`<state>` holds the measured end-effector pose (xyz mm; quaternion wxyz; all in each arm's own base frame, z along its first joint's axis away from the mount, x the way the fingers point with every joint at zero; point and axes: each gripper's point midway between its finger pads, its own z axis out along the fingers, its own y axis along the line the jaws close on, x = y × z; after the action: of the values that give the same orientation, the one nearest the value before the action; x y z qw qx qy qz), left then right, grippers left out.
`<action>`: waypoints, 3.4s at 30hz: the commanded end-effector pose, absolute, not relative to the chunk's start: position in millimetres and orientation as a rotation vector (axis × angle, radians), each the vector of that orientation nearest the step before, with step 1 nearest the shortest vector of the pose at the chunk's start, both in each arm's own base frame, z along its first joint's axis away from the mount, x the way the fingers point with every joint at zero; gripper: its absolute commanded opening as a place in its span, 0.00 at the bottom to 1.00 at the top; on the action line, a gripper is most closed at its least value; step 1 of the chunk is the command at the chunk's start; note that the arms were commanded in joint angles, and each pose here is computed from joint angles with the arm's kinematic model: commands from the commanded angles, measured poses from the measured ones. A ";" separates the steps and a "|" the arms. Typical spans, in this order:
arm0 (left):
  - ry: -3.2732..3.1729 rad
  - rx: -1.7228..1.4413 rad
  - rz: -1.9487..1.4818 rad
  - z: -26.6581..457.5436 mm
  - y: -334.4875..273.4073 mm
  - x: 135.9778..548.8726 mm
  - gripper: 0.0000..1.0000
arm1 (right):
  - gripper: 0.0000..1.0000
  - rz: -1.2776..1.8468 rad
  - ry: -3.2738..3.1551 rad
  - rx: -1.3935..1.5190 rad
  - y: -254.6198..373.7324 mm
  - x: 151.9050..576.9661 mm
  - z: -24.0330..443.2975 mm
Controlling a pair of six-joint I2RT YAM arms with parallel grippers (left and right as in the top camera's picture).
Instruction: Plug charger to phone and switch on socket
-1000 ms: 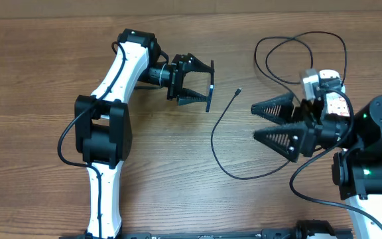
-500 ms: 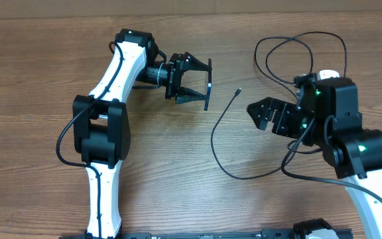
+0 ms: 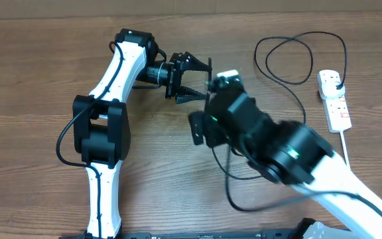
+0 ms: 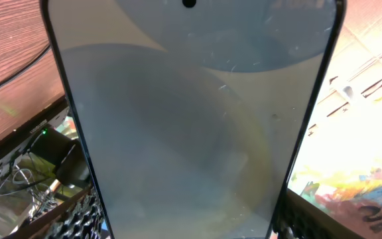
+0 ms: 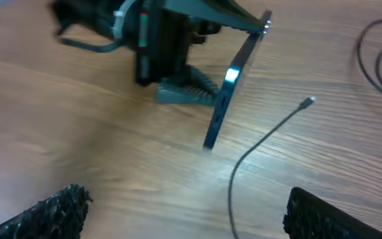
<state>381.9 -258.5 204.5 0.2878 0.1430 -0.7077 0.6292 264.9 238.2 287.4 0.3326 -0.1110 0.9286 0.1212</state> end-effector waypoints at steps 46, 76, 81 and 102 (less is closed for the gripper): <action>-1.822 0.423 1.711 221.1 -257.7 385.4 0.70 | 0.37 0.053 2.340 0.130 239.8 348.1 250.2; -1.821 0.423 1.711 221.2 -257.7 385.5 0.71 | 0.12 0.051 2.337 0.133 239.4 348.5 250.6; -1.821 0.424 1.710 221.1 -257.7 385.4 0.74 | 0.10 0.066 2.346 0.132 241.5 347.4 249.5; -1.822 0.423 1.710 220.9 -257.8 385.6 1.00 | 0.04 0.423 2.036 1.009 226.1 355.6 275.5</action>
<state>381.5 -258.5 210.2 0.3061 0.1635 -0.6936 0.6313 349.5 237.1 242.8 0.3786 0.2679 0.8801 0.1017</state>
